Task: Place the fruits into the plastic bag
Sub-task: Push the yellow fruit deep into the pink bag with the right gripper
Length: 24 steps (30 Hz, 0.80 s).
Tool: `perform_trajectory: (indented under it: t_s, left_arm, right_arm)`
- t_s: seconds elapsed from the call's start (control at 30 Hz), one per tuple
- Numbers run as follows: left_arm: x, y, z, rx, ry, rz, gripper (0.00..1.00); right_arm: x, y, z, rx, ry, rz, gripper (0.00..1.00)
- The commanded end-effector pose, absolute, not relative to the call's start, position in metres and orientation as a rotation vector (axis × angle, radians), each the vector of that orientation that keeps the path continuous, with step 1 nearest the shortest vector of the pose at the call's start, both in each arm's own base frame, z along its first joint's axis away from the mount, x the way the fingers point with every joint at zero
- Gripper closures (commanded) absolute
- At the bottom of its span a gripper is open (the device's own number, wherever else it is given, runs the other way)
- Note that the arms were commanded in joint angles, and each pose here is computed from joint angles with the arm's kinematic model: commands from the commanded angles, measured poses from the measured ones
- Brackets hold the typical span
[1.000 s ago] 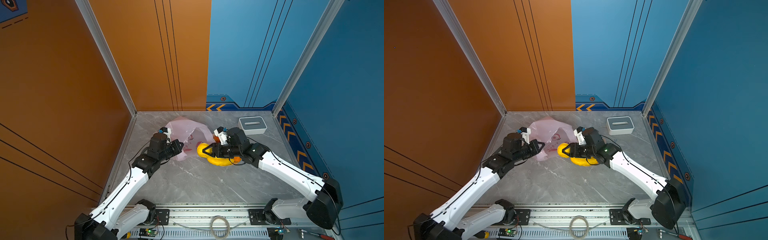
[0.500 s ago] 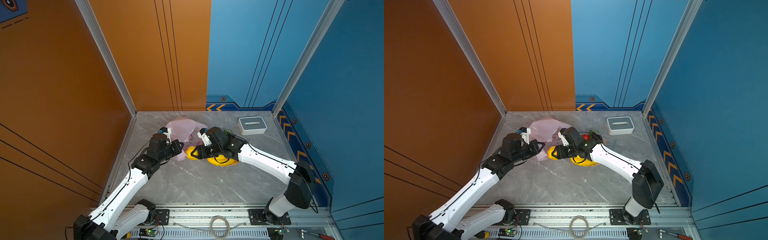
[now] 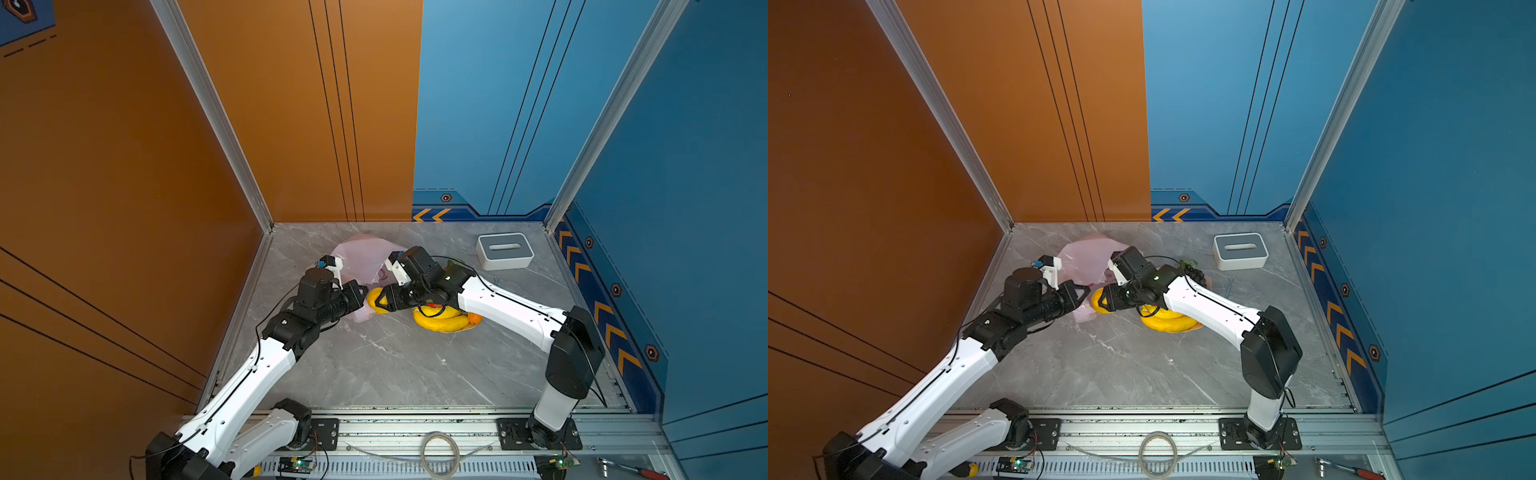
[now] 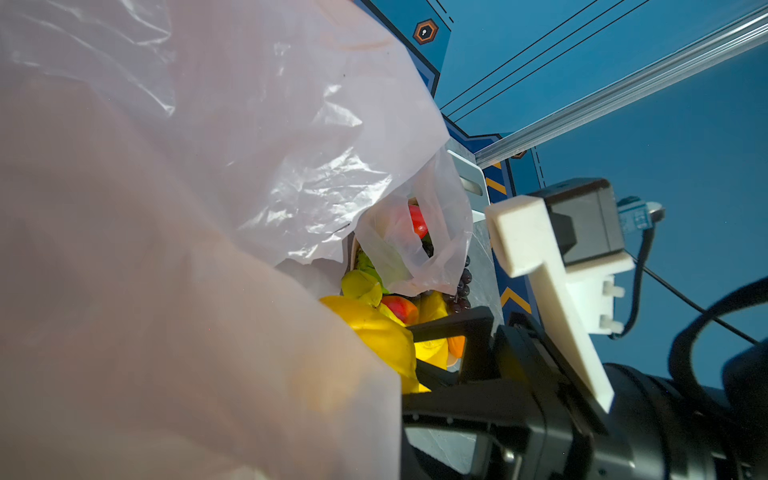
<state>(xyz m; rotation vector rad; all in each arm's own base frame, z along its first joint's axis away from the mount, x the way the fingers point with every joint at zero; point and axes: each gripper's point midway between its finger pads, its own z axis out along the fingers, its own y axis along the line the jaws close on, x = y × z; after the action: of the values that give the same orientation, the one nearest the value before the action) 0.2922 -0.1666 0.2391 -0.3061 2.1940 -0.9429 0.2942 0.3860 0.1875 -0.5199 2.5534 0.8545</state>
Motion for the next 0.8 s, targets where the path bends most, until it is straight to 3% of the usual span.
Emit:
perform_trajectory:
  t_s: [0.0, 0.5, 0.77]
  left_arm:
    - [0.287, -0.17, 0.244, -0.284, 2.175, -0.978, 1.0]
    - [0.285, -0.173, 0.243, -0.29, 2.175, -0.995, 1.0]
    - [0.285, -0.176, 0.24, -0.292, 2.177, -1.004, 1.0]
  right_arm:
    - [0.307, 0.382, 0.187, -0.514, 2.559, 0.795, 0.46]
    - [0.342, 0.403, 0.167, -0.455, 2.563, 0.719, 0.46]
    - [0.37, 0.416, 0.159, -0.149, 2.458, 0.84, 0.46]
